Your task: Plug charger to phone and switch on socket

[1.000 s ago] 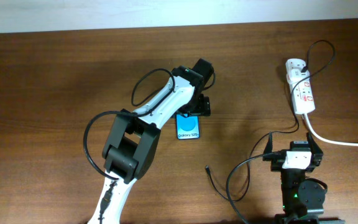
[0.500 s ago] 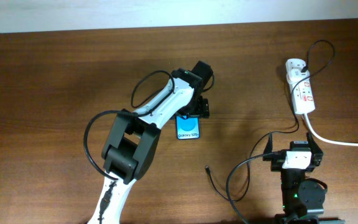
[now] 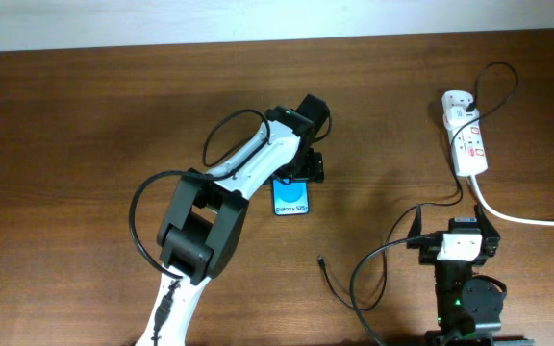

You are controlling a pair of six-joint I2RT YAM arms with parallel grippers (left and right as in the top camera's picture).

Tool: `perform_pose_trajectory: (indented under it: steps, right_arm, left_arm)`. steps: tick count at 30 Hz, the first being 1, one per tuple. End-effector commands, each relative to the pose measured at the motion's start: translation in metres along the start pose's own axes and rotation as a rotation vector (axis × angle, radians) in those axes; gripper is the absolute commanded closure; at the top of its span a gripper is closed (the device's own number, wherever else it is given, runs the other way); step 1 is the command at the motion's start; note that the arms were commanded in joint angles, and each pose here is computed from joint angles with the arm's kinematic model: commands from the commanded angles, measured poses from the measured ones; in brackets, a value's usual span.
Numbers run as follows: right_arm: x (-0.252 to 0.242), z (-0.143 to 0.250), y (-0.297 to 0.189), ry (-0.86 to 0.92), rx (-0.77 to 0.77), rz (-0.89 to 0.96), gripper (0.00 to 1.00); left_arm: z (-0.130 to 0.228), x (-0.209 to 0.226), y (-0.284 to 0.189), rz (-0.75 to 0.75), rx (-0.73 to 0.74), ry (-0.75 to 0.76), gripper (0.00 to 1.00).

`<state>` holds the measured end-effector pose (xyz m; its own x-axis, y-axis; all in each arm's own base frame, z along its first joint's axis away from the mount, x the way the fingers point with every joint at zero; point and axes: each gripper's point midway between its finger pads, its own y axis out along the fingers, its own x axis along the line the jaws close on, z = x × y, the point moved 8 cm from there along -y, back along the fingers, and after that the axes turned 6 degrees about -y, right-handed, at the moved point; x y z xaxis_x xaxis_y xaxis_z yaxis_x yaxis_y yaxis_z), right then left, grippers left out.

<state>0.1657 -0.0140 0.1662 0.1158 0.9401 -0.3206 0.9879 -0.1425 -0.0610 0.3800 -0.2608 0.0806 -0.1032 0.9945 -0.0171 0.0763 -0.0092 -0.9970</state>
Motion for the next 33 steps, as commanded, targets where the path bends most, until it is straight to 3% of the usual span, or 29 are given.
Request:
perform_pose_trajectory:
  steps: [1, 13, 15, 33]
  right_arm:
    - [-0.0006, 0.0029, 0.0001, -0.003, 0.011, 0.011, 0.02]
    - [-0.0006, 0.003, 0.0001, -0.003, 0.011, 0.011, 0.02]
    - [-0.0006, 0.0029, 0.0001, -0.003, 0.011, 0.011, 0.02]
    - [-0.0006, 0.003, 0.0001, -0.004, 0.012, 0.011, 0.02]
  left_arm:
    - [0.0084, 0.0042, 0.0157, -0.032, 0.034, -0.005, 0.03]
    - [0.0117, 0.007, 0.0154, -0.049, 0.055, -0.003, 0.09]
    - [0.0121, 0.0074, 0.0153, -0.051, 0.057, -0.003, 0.15]
    - [0.0131, 0.0085, 0.0147, -0.058, 0.064, -0.003, 0.17]
